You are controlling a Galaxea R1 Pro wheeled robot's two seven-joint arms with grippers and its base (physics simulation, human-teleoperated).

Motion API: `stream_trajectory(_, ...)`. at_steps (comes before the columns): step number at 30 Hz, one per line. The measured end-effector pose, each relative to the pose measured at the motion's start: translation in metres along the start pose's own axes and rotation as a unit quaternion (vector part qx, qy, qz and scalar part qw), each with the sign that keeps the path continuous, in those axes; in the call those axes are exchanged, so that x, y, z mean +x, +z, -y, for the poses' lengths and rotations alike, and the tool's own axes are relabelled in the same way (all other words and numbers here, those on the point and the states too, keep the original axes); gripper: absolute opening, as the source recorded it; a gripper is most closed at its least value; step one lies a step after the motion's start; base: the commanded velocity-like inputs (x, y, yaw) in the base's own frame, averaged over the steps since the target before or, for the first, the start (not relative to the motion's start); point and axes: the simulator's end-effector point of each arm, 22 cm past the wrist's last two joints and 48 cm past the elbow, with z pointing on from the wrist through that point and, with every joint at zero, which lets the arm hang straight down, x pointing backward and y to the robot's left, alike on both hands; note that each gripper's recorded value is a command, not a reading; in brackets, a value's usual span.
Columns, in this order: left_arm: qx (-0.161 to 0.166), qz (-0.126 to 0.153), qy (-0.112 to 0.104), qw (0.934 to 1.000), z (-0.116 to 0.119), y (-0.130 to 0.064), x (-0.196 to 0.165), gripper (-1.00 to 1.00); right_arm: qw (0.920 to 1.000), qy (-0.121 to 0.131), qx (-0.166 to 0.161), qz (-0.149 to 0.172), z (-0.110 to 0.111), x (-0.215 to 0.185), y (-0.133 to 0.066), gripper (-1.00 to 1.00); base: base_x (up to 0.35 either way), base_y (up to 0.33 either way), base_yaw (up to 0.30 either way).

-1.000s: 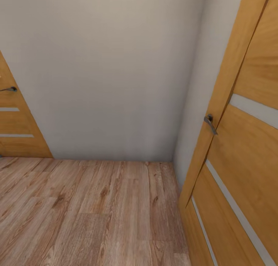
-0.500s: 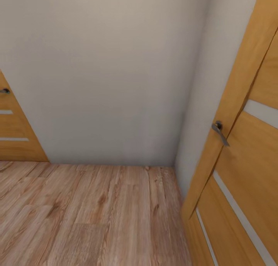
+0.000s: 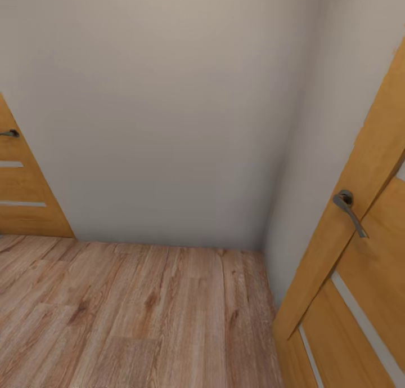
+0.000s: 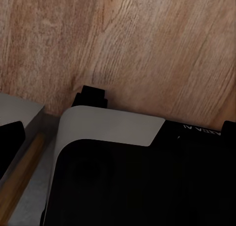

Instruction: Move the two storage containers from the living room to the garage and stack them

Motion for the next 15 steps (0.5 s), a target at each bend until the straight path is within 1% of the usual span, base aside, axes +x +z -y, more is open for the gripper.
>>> stream_trajectory(3,0.000,0.000,0.000,1.0000,-0.0002,0.0000,0.0003,1.00,1.0000,0.000,0.000,0.000,0.0002,0.0001,0.0000,1.00,0.004,0.000,0.249)
stream_trajectory(6,0.000,0.000,0.000,1.0000,0.0000,0.0000,0.0002,1.00,1.0000,0.000,0.000,0.000,0.0004,0.0002,0.0000,1.00,0.084,0.000,0.095)
stream_trajectory(8,0.000,0.000,0.000,1.0000,-0.0004,-0.0001,0.0002,1.00,1.0000,0.000,0.000,0.000,0.0001,0.0002,-0.0001,1.00,0.228,0.000,0.030)
stream_trajectory(15,0.000,0.000,0.000,1.0000,-0.0007,-0.0002,0.0004,1.00,1.0000,0.000,-0.001,0.001,-0.0003,-0.0004,-0.0002,1.00,0.317,0.000,0.001)
